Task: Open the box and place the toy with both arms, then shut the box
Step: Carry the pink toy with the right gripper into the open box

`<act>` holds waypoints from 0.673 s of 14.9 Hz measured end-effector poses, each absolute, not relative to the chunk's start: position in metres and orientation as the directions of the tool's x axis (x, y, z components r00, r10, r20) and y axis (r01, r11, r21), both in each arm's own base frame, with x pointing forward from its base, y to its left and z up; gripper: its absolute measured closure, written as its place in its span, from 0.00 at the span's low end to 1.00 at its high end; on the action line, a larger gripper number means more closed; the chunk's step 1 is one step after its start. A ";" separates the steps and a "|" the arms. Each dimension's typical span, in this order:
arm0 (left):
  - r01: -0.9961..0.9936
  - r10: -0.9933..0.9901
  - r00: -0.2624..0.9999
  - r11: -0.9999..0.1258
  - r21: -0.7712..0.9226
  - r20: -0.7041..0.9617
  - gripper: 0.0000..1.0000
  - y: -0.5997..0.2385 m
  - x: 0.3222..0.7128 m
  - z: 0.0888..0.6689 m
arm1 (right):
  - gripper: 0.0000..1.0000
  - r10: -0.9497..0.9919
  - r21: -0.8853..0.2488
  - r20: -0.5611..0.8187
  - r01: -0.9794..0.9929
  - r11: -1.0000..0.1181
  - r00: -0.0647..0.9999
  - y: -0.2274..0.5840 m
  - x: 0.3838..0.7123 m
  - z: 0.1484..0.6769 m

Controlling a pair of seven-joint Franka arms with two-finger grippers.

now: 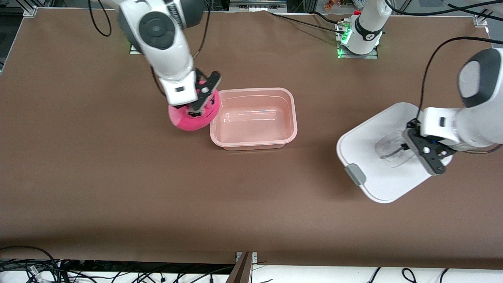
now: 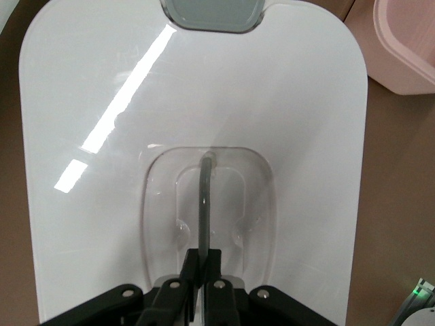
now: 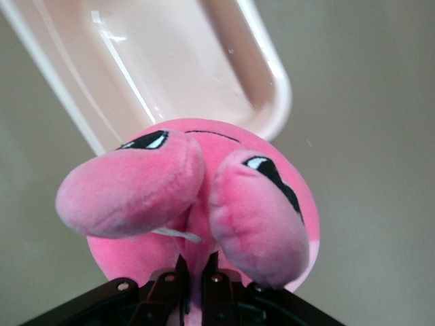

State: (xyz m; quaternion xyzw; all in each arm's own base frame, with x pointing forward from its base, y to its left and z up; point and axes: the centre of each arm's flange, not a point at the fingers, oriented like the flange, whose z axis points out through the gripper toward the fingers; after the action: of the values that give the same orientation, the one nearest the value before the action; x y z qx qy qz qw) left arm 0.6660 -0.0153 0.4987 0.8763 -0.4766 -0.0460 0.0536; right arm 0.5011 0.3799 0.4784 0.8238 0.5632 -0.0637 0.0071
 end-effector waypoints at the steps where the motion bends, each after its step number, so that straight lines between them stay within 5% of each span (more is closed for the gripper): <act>1: -0.828 -0.838 0.545 -0.543 0.142 -0.029 0.93 -0.001 0.666 0.498 | 0.92 0.954 -0.065 -0.108 0.955 -0.288 0.280 0.398 0.497 0.475; 5: -0.824 -0.836 0.548 -0.546 0.154 -0.032 0.93 0.018 0.666 0.492 | 0.92 0.993 -0.070 -0.096 0.995 -0.069 0.062 0.448 0.483 0.462; 10: -0.836 -0.849 0.528 -0.526 0.160 -0.030 0.93 0.013 0.666 0.490 | 0.92 0.996 -0.028 -0.093 1.000 0.003 -0.006 0.484 0.472 0.442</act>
State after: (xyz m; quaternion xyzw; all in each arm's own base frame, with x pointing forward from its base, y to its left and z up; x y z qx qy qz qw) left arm 0.6659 0.0134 0.4896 0.8718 -0.4830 -0.0521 0.0631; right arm 0.4722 0.4841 0.4425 0.7046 0.7079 -0.0427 0.0230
